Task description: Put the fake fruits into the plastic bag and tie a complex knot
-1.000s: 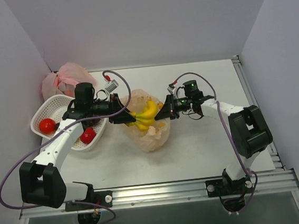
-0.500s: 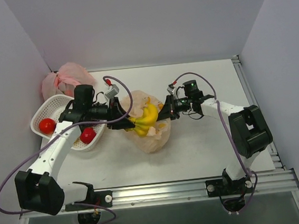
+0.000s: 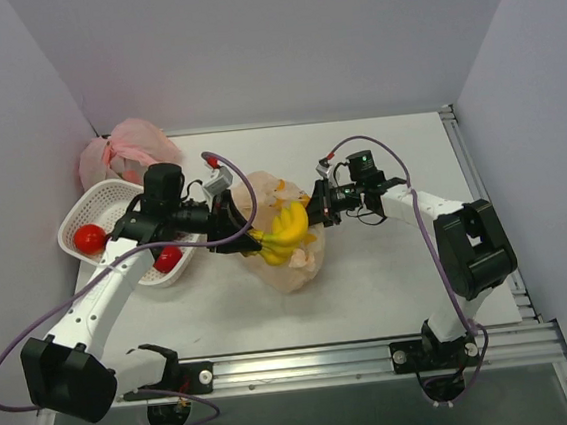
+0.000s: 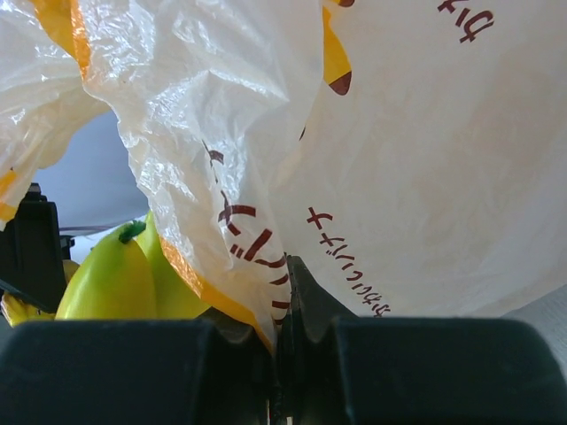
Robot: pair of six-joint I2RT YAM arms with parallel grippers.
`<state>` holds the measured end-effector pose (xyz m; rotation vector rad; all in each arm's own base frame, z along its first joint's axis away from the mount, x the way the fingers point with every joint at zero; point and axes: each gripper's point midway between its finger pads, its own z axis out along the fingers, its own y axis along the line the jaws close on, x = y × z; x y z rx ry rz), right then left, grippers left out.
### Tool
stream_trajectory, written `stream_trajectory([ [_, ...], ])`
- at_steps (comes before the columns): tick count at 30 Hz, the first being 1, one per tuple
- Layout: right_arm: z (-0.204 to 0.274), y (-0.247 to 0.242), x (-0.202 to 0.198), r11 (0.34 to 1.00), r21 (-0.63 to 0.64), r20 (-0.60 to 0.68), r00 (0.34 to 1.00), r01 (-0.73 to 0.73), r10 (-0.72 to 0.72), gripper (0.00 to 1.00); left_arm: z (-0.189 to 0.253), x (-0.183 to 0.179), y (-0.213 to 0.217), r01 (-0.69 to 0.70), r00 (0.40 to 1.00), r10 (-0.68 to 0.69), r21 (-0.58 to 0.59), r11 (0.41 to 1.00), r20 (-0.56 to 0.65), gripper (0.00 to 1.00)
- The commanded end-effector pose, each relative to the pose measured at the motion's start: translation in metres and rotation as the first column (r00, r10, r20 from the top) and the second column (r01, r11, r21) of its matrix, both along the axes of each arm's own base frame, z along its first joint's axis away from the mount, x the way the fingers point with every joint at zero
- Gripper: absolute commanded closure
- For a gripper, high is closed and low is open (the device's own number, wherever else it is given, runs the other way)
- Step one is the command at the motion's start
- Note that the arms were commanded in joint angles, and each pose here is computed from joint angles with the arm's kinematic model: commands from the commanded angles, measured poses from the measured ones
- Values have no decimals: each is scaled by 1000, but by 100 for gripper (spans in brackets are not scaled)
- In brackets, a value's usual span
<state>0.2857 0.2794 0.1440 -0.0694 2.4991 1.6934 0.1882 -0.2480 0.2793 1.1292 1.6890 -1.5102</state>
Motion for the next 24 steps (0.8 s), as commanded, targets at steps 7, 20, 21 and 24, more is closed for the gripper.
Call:
stream_trajectory([
  [7,24,-6,-7,998,36,61,996,-60,58,100,-33,24,9,-39,998,34,98,994,56,100],
  [20,7,-7,-24,993,26,10,993,-116,115,100,-34,107,9,-422,845,314,178,889,433,100],
  [21,7,-6,-25,992,29,6,993,-121,121,100,-37,107,6,-430,837,313,185,884,449,100],
  [24,4,-4,-26,991,30,-16,992,-128,128,100,-63,117,2,-497,804,324,263,827,500,100],
])
